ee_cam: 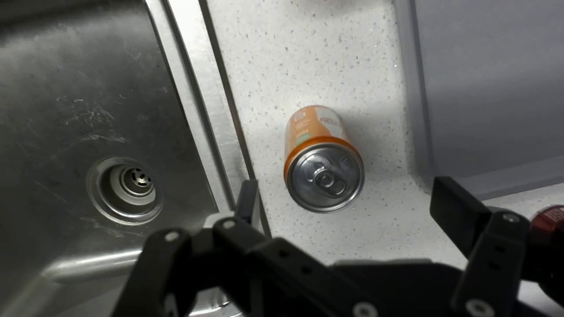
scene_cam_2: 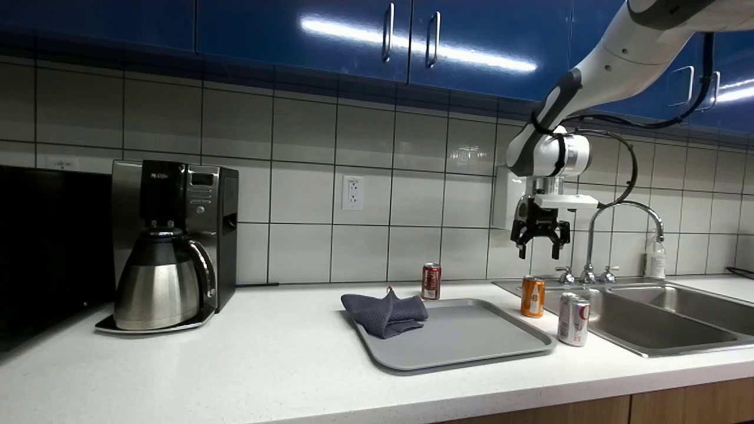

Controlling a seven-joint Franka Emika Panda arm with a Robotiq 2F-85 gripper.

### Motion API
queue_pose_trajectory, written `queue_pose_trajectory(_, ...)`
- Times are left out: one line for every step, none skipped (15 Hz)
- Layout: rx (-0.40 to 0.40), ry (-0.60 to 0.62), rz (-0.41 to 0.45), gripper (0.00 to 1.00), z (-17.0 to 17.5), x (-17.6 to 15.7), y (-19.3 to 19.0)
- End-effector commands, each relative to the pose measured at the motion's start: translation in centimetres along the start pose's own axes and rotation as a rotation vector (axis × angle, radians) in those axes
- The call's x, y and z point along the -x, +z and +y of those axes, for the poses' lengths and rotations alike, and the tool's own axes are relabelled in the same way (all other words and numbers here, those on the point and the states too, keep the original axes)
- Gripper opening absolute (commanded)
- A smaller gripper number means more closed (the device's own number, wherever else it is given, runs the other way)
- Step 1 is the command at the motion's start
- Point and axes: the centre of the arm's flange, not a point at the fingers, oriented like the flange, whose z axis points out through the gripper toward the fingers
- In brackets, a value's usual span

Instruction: Pick up the silver coke can and put it on the kitchen counter, pick up the orange fanta can and put it on the kitchen counter

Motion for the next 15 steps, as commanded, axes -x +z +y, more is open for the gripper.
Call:
queue_pose_trajectory(-0.024,-0.033,-0.003,1.0,-0.3,3.6,-2.1)
queue_pose_trajectory(-0.03,-0.041,0.0,1.0,-0.5,4.4,-2.4)
queue_pose_trajectory(-0.027,-0.049,0.007,1.0,-0.7,5.0,-2.6)
queue_pose_trajectory(-0.023,-0.06,0.013,1.0,-1.0,5.8,-2.8)
queue_pose_trajectory(-0.026,-0.069,0.011,1.0,-1.3,6.5,-3.0)
queue_pose_trajectory(-0.028,-0.081,0.009,1.0,-1.7,7.3,-3.2)
queue_pose_trajectory(-0.033,-0.093,0.007,1.0,-2.1,8.0,-3.5)
queue_pose_trajectory(-0.042,-0.107,0.004,1.0,-2.5,8.9,-3.8)
queue_pose_trajectory(-0.052,-0.12,0.003,1.0,-2.8,9.7,-4.3)
queue_pose_trajectory(-0.064,-0.135,0.003,1.0,-3.1,10.6,-4.9)
queue_pose_trajectory(-0.071,-0.144,0.006,1.0,-3.4,11.3,-5.3)
queue_pose_trajectory(-0.076,-0.157,0.009,1.0,-3.7,12.1,-5.9)
queue_pose_trajectory(-0.077,-0.169,0.008,1.0,-3.9,12.7,-6.3)
queue_pose_trajectory(-0.077,-0.174,0.004,1.0,-4.1,13.4,-6.6)
queue_pose_trajectory(-0.076,-0.183,-0.004,1.0,-4.4,14.0,-6.8)
